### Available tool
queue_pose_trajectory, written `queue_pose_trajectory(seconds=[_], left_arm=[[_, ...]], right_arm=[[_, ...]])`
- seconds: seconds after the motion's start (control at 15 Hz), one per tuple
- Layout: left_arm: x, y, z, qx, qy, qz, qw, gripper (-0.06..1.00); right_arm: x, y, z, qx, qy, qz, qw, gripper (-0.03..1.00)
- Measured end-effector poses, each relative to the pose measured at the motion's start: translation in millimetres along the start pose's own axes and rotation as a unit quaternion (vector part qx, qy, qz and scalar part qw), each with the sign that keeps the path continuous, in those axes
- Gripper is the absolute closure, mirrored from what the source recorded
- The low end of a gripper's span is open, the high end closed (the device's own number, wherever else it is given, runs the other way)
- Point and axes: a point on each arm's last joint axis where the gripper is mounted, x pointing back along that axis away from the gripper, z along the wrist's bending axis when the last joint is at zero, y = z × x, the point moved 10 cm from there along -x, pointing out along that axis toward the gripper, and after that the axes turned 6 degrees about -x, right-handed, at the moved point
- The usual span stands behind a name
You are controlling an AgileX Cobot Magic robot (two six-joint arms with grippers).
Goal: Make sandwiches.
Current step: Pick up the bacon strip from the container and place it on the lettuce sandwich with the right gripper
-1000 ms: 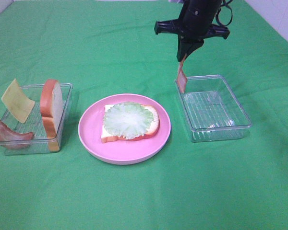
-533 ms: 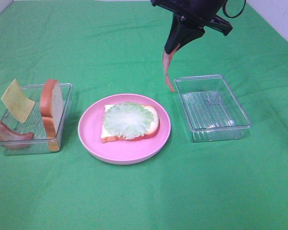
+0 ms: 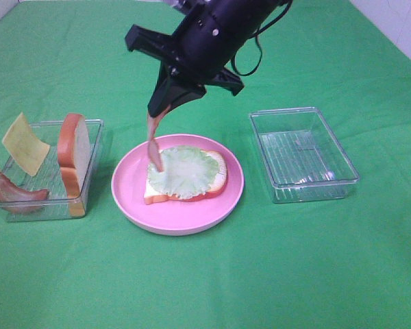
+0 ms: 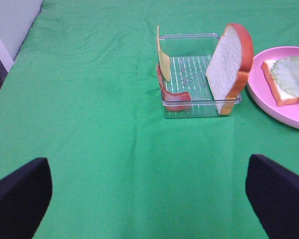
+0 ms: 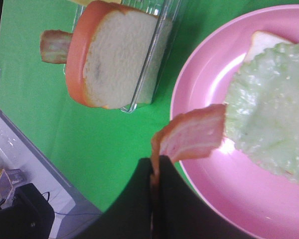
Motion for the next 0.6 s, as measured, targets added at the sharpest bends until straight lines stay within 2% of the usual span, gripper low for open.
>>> queue_pose_trajectory(seconds=[0.13, 0.27, 0.4, 0.6], left_arm=[[0, 0, 0, 0.000, 0.000, 0.000, 1.000, -0.05], [0, 0, 0, 0.000, 0.000, 0.000, 1.000, -0.05], [0, 0, 0, 0.000, 0.000, 0.000, 1.000, -0.05], [0, 0, 0, 0.000, 0.000, 0.000, 1.000, -0.05]], right_arm=[[-33, -1, 3, 0.003, 0.027, 0.013, 1.000, 0.95], [-44, 1, 0, 0.003, 0.032, 0.012, 0.999, 0.95], [-50, 4, -14, 0.009, 0.014, 0.010, 1.000, 0.95], [-38, 12, -52, -0.007, -0.030, 0.007, 0.999, 0.95]])
